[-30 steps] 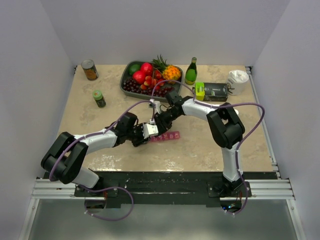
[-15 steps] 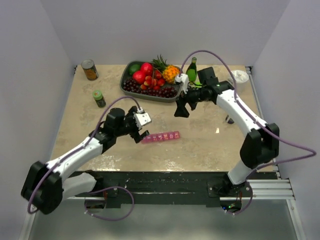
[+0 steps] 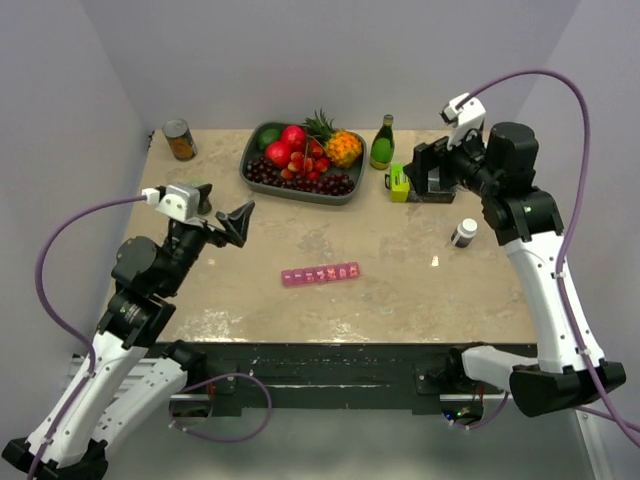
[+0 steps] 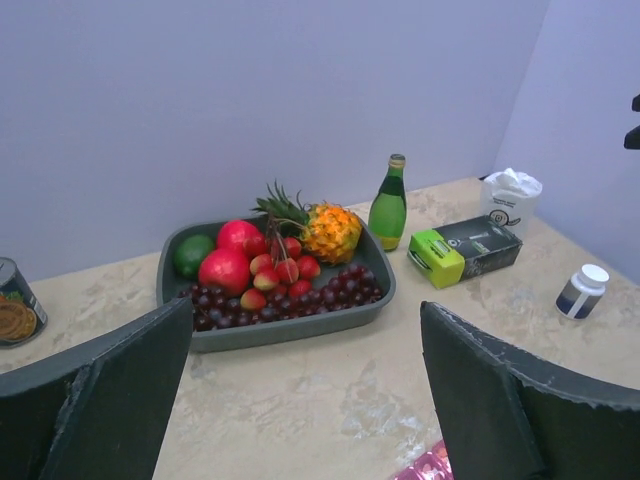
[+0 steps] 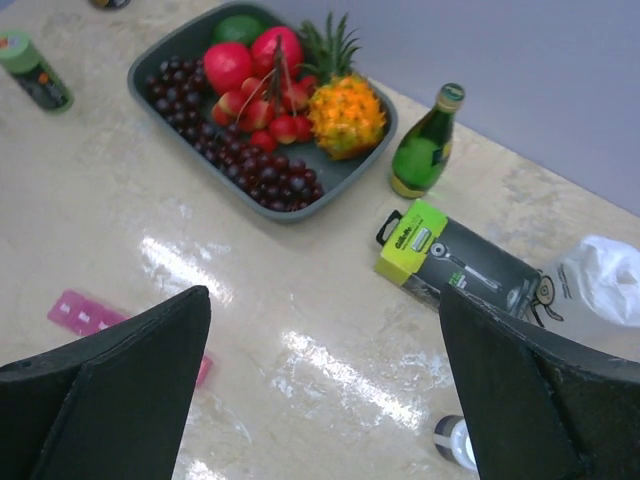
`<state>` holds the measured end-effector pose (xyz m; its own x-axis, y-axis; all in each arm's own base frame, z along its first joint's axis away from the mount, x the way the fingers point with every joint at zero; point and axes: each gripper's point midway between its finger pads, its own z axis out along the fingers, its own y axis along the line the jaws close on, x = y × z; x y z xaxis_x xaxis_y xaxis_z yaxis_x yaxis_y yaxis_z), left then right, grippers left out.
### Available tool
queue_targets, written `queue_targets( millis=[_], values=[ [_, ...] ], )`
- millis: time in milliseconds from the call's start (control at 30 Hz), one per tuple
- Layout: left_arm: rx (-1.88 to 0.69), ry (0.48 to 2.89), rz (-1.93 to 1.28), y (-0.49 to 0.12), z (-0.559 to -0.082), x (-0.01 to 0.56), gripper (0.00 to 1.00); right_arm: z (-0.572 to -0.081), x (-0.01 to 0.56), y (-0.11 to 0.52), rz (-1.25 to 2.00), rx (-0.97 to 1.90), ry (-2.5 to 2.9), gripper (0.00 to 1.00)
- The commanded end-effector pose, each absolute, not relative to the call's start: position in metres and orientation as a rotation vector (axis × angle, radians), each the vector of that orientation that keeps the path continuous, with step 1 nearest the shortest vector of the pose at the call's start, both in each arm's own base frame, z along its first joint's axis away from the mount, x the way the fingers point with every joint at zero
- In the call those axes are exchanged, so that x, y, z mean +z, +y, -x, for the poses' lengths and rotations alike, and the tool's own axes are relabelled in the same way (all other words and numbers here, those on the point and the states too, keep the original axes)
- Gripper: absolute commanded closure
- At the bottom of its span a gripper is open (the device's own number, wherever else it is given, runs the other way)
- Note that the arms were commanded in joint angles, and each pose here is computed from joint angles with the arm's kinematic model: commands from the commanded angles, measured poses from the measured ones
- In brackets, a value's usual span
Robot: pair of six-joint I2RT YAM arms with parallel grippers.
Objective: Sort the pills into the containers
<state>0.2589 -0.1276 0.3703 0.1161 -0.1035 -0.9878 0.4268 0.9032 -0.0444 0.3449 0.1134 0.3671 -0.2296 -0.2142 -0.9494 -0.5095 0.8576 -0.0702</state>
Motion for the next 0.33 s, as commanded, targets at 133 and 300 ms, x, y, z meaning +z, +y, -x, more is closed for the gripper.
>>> queue_targets(
  millis=[133,300],
  values=[
    [-0.387,1.483,-0.265,-0.1195,-0.2491,0.3670,0.01,-0.3454,0.4075,0.0755,0.305,0.225,1.750,0.01],
    [-0.376,1.485,-0.282,-0.1184,-0.2467,0.3631,0.01,-0.3445,0.4071,0.0770,0.312,0.258,1.753,0.01]
  ],
)
